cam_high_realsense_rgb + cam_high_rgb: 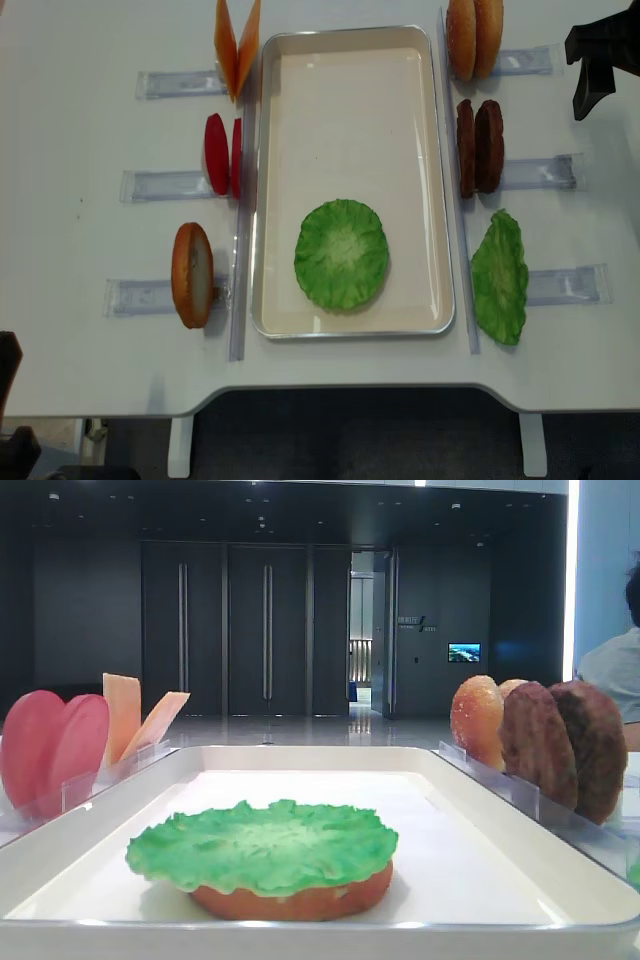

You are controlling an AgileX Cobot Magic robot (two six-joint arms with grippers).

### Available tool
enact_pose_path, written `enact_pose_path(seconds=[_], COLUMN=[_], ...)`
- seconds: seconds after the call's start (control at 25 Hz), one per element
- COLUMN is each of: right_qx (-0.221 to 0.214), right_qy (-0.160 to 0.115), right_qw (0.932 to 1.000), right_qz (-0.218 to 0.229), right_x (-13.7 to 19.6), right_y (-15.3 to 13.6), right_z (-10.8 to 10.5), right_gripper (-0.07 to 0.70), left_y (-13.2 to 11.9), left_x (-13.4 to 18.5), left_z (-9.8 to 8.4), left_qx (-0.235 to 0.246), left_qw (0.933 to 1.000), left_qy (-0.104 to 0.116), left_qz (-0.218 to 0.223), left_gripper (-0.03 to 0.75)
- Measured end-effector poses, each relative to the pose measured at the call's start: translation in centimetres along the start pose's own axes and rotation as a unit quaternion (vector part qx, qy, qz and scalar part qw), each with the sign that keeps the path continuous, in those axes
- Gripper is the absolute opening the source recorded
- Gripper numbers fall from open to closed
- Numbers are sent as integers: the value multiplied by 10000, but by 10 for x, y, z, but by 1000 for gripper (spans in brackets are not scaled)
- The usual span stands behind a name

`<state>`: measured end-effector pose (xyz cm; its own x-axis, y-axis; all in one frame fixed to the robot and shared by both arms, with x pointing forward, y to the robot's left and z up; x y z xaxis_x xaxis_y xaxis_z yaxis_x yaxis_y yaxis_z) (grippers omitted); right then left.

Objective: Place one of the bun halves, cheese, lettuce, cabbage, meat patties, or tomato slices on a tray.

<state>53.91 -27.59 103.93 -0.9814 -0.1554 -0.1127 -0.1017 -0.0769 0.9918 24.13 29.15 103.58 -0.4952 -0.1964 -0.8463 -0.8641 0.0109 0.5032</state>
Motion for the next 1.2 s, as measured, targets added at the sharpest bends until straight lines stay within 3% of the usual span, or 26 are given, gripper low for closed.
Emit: enact_pose_path(seconds=[0.36, 0.8, 1.08, 1.2], right_qx=[31, 81, 158, 297], right_qy=[21, 57, 109, 158], right_qw=[9996, 9970, 9892, 9805], right_qz=[-295, -763, -1450, -1935], right_x=[11, 86, 137, 161], right_y=[19, 46, 68, 82], right_z=[2, 12, 19, 21], right_gripper=[537, 537, 537, 537], left_y=[0, 0, 0, 0], left_x=[0, 0, 0, 0], left_z=[0, 0, 0, 0], left_qx=[0, 0, 0, 0], left_qw=[10000, 10000, 10000, 10000], left_qy=[0, 0, 0, 0], left_qz=[0, 0, 0, 0], left_gripper=[0, 0, 0, 0])
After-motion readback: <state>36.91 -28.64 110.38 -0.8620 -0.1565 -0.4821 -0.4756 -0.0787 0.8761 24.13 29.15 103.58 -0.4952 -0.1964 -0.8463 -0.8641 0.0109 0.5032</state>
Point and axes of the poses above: a point on each arm's last joint axis where the gripper is mounted, y pointing back along that axis away from the gripper, z along the wrist's bending axis when the last joint is at zero, x = y × z, the point moved 1 cm from there along -y, pointing out along that axis toward the gripper, and after that the axes turned 10 degrees about y, right-handed, at the moved point
